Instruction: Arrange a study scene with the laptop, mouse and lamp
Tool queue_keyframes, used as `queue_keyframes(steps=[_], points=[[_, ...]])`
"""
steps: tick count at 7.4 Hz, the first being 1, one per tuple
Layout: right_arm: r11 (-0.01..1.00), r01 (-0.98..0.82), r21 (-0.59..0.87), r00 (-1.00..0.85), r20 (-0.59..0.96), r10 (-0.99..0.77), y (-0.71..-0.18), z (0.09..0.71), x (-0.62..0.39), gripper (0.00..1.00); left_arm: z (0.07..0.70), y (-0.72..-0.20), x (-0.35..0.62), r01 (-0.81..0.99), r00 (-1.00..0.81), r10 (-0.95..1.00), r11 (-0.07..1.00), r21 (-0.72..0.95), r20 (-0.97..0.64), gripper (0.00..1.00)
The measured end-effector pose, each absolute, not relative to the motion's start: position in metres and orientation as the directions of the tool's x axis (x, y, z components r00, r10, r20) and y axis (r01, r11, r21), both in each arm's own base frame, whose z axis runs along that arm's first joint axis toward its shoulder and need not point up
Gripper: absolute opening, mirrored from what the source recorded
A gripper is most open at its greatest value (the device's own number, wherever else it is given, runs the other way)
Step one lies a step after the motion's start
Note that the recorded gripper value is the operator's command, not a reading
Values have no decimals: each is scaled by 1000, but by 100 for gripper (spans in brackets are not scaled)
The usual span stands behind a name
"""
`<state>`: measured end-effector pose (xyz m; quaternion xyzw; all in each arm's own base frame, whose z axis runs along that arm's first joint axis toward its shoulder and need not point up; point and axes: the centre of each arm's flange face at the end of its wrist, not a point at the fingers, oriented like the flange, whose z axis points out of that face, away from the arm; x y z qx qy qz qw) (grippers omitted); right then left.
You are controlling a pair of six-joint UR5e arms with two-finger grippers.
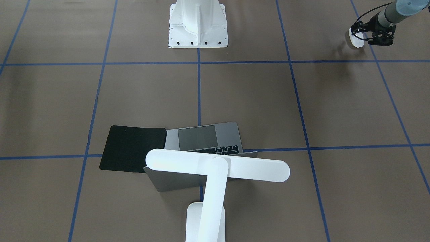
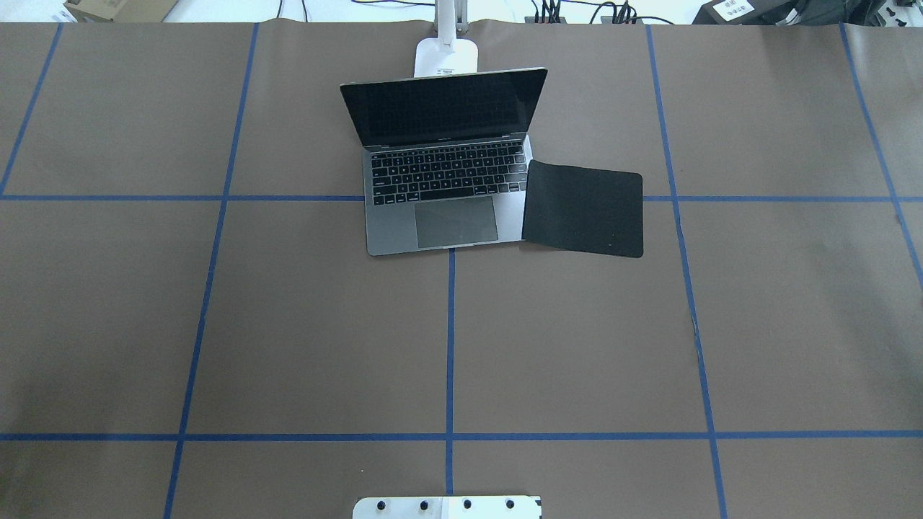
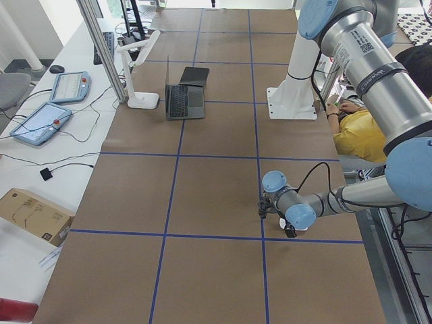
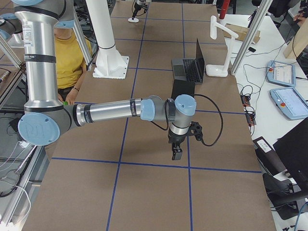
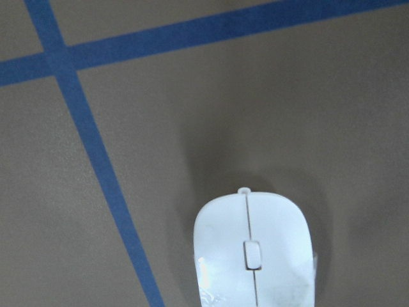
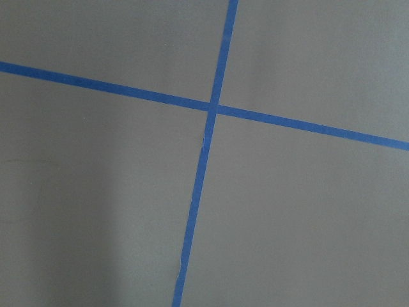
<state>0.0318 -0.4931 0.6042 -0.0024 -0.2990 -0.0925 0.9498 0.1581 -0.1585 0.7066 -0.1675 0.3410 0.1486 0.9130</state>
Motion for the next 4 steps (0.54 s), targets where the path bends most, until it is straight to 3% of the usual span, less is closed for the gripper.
queue_keyframes(steps=[4], points=[[983, 177, 54, 804, 568, -176, -493, 604, 32, 100, 707, -158, 174, -378, 727, 137, 898, -226, -672, 98]])
